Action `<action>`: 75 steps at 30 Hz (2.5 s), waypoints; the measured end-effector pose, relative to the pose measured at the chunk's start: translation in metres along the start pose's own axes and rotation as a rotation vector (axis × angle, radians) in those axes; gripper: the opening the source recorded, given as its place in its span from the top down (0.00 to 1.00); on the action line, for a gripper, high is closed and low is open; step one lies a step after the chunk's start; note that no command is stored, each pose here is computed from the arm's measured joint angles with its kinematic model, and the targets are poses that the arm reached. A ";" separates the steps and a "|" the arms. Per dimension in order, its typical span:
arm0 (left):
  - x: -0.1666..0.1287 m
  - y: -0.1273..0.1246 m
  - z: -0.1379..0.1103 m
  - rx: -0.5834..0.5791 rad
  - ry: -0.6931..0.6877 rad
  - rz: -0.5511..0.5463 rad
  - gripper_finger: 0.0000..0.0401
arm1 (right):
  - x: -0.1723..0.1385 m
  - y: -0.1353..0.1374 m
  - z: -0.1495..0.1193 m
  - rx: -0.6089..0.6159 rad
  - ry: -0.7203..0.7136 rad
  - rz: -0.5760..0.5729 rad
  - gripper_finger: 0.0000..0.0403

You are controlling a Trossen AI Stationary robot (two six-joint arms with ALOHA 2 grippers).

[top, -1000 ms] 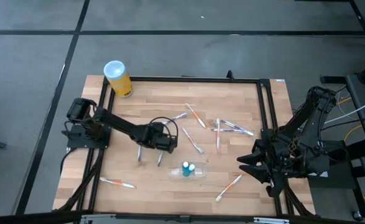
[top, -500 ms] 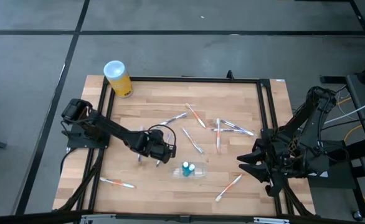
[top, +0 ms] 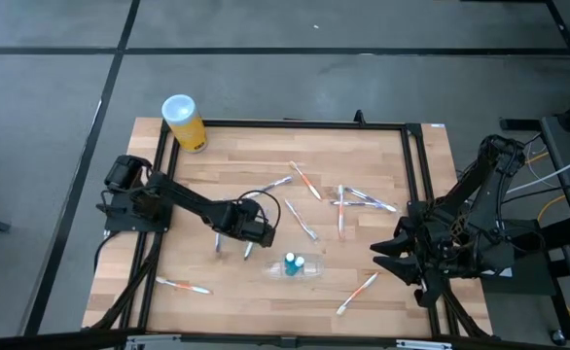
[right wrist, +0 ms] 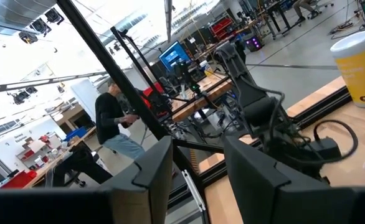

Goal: Pick & Place toothbrushing station
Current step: Put the purple toothbrush into the left section of the transparent organizer

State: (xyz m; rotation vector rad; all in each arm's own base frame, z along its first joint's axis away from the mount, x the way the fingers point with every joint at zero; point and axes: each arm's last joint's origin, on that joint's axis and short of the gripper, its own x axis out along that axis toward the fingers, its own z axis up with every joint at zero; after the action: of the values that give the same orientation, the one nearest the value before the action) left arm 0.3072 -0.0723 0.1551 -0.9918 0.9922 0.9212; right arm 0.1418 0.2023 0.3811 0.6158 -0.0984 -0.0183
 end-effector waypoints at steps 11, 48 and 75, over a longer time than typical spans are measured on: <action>0.024 -0.001 -0.007 0.015 0.030 0.055 0.70 | 0.000 0.000 0.000 0.001 -0.004 -0.006 0.63; -0.127 -0.018 -0.042 0.220 -0.670 -0.581 0.99 | 0.029 -0.016 0.005 -0.023 0.012 0.025 0.63; -0.021 -0.024 -0.151 0.089 -0.970 -0.551 0.99 | 0.030 -0.017 0.006 0.123 0.008 0.018 0.63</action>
State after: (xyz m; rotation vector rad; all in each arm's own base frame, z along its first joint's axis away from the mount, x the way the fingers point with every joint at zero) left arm 0.2890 -0.2249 0.1465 -0.5628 -0.0669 0.7367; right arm 0.1712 0.1840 0.3787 0.7373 -0.0980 0.0071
